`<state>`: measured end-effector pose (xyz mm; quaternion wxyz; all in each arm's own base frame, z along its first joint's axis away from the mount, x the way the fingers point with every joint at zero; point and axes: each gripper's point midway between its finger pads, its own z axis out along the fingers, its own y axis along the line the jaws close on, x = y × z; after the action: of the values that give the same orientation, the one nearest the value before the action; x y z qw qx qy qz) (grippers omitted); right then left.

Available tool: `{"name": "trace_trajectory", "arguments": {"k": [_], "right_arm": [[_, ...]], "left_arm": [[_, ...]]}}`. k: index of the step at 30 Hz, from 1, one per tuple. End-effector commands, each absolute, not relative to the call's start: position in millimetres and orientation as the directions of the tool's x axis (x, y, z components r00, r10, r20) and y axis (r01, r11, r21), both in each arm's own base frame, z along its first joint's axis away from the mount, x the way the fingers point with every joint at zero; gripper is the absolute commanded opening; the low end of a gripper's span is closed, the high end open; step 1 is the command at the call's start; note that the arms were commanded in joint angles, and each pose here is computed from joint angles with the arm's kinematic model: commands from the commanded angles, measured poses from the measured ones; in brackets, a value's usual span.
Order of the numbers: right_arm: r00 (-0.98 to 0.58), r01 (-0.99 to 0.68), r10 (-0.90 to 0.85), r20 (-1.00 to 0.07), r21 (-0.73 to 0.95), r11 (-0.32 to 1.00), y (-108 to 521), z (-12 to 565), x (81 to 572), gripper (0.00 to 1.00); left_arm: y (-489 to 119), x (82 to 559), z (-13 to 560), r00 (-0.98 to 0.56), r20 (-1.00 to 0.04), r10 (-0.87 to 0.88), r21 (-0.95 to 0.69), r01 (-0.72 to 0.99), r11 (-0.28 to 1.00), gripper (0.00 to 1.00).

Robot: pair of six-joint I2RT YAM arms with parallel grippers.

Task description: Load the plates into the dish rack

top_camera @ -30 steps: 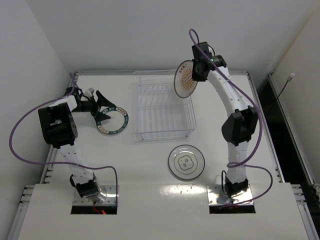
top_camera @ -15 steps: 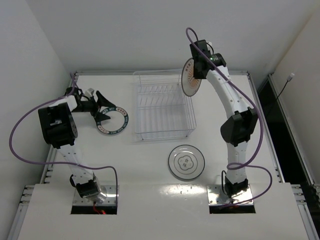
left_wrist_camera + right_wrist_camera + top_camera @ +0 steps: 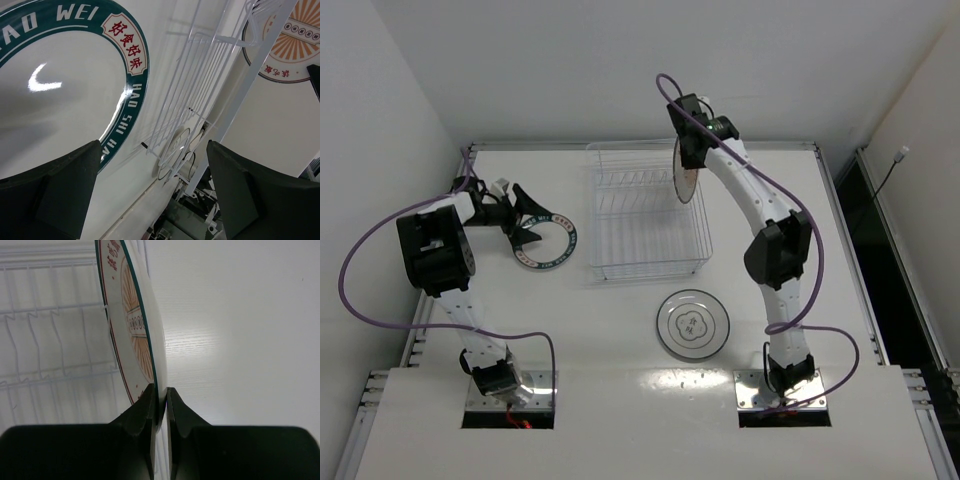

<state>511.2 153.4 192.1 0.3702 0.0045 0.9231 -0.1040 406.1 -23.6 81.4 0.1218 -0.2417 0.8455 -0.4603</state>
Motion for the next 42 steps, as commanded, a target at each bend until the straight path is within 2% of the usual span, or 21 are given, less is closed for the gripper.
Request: {"name": "trace_trajectory", "arguments": {"k": [1, 7, 8, 12, 14, 18, 20, 23, 24, 25, 26, 27, 31, 32, 33, 36, 42], "right_arm": [[-0.773, 0.018, -0.110, -0.625, -0.196, 0.980, 163.8, 177.8, 500.7, 0.00], [-0.837, -0.052, -0.102, -0.537, -0.106, 0.993, 181.9, 148.2, 481.9, 0.01], [-0.840, -0.070, -0.100, -0.534, -0.076, 0.995, 188.6, 144.6, 481.8, 0.03], [-0.850, -0.108, -0.091, -0.518, 0.003, 0.994, 200.4, 142.2, 479.9, 0.03], [-0.876, -0.134, -0.112, -0.468, 0.014, 0.991, 204.0, 130.9, 473.3, 0.02], [-0.890, -0.143, -0.131, -0.437, -0.006, 0.990, 196.4, 125.4, 469.7, 0.02], [-0.902, -0.147, -0.136, -0.409, -0.005, 0.989, 194.3, 117.1, 461.1, 0.11], [-0.884, -0.156, -0.139, -0.446, 0.001, 0.988, 194.1, 129.1, 461.8, 0.19], [-0.877, -0.156, -0.136, -0.461, 0.006, 0.988, 195.0, 131.4, 463.8, 0.30], [-0.867, -0.157, -0.132, -0.480, 0.012, 0.988, 196.0, 138.2, 465.9, 0.37], [-0.850, -0.157, -0.124, -0.511, 0.021, 0.987, 196.7, 151.7, 467.5, 0.43], [-0.833, -0.151, -0.117, -0.540, 0.018, 0.988, 196.0, 158.8, 471.9, 0.54], [-0.747, -0.157, -0.089, -0.659, 0.045, 0.987, 198.5, 206.7, 482.3, 0.72], [-0.730, -0.157, -0.086, -0.678, 0.045, 0.987, 194.1, 215.3, 485.3, 0.81], [-0.707, -0.165, -0.075, -0.704, 0.061, 0.984, 196.4, 228.0, 486.6, 0.88], [-0.678, -0.174, -0.066, -0.732, 0.073, 0.982, 194.7, 244.4, 490.5, 0.92], [-0.686, -0.173, -0.045, -0.726, 0.102, 0.980, 186.2, 244.2, 493.9, 0.93]], "left_arm": [[-21.8, 404.9, 93.5, -0.857, -0.031, -0.515, -0.843, -0.254, 0.473, 0.84], [-22.5, 405.1, 89.6, -0.858, -0.029, -0.513, -0.848, -0.250, 0.467, 0.84], [-22.5, 405.1, 89.5, -0.858, -0.029, -0.513, -0.848, -0.250, 0.467, 0.84], [-23.4, 402.8, 87.3, -0.858, -0.020, -0.513, -0.847, -0.258, 0.465, 0.84], [-22.8, 400.7, 83.1, -0.856, -0.014, -0.516, -0.839, -0.271, 0.471, 0.84], [-21.0, 399.6, 79.6, -0.853, -0.010, -0.522, -0.826, -0.287, 0.484, 0.84], [-20.4, 393.3, 68.9, -0.853, 0.026, -0.522, -0.806, -0.327, 0.493, 0.84], [-12.5, 390.1, 66.8, -0.847, 0.029, -0.532, -0.799, -0.340, 0.497, 0.84], [-7.5, 390.8, 72.0, -0.840, 0.015, -0.542, -0.801, -0.334, 0.497, 0.84], [-7.2, 391.2, 76.2, -0.840, 0.003, -0.542, -0.802, -0.325, 0.500, 0.84], [1.7, 395.3, 83.8, -0.829, -0.043, -0.557, -0.787, -0.315, 0.530, 0.84], [6.3, 400.8, 90.9, -0.824, -0.081, -0.561, -0.777, -0.300, 0.553, 0.84], [36.9, 409.6, 114.1, -0.784, -0.222, -0.580, -0.647, -0.327, 0.689, 0.84], [44.7, 403.7, 115.6, -0.776, -0.220, -0.591, -0.596, -0.372, 0.711, 0.84], [64.1, 405.9, 118.9, -0.752, -0.272, -0.600, -0.510, -0.417, 0.753, 0.84], [74.8, 399.4, 114.8, -0.745, -0.272, -0.609, -0.444, -0.464, 0.766, 0.84], [91.7, 362.3, 65.9, -0.714, -0.118, -0.691, -0.427, -0.592, 0.684, 0.82]]}}
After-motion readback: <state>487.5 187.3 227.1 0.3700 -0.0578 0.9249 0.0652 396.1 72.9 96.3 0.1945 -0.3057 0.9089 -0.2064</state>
